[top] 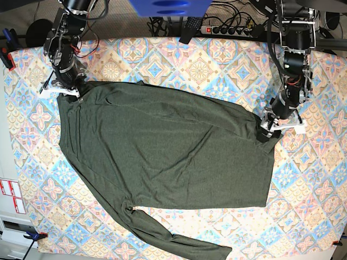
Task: Fold the T-shirt properly
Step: 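Lift both held shoulder corners and drag the shirt toward the robot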
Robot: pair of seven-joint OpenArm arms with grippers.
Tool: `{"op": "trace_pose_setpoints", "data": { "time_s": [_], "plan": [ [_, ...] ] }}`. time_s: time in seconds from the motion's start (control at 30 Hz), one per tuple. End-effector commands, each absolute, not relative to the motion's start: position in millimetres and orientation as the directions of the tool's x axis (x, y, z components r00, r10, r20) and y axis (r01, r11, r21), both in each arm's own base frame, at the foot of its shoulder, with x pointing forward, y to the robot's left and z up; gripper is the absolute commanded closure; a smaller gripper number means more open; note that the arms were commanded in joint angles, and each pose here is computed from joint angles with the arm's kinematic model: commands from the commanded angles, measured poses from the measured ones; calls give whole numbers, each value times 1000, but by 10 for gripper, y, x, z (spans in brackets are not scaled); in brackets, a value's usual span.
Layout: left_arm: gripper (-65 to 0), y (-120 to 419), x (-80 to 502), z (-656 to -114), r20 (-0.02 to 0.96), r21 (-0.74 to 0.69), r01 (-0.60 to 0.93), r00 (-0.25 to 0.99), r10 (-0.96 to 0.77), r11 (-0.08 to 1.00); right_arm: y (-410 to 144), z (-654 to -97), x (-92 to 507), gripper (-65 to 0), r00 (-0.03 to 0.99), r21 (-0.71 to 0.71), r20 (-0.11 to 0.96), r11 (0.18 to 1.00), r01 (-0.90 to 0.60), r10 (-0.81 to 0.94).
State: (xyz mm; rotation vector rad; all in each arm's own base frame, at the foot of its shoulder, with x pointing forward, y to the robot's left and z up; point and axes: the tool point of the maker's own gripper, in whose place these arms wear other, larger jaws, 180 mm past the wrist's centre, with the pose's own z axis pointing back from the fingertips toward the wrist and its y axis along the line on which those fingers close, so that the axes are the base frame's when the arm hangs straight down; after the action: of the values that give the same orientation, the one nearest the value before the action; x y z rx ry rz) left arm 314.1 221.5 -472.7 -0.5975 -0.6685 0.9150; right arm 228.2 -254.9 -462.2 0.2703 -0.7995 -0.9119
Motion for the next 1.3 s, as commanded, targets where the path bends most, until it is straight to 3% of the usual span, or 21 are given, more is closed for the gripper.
{"op": "trace_pose_setpoints", "data": {
  "time_s": [0.0,0.1,0.2,0.87,1.03,1.27],
  "plan": [
    [-276,2110,3100,-4767,233,-705,-516,479,846,486,-2609,-4520,2353,-19,334,536,530,613,580,-780],
    [-98,2118,3096,-4766,234,-705,-515,479,846,487,-2609,-4523,2346,-19,335,535,529,613,581,-780],
    [0,2143,3071,-4778,235,-702,-521,476,848,486,-2609,-4523,2346,-19,335,535,529,613,581,-780],
    [0,2274,2609,-4609,306,-663,-474,535,787,580,-2582,-4523,2324,-19,325,542,524,602,586,-788],
    [0,2404,2496,-4519,333,-653,-472,523,784,592,-2588,-4637,2075,-19,352,510,506,603,614,-787],
    [0,2473,2349,-4490,346,-633,-474,535,771,613,-2633,-4411,2072,-19,341,506,558,636,583,-757]
  ]
}}
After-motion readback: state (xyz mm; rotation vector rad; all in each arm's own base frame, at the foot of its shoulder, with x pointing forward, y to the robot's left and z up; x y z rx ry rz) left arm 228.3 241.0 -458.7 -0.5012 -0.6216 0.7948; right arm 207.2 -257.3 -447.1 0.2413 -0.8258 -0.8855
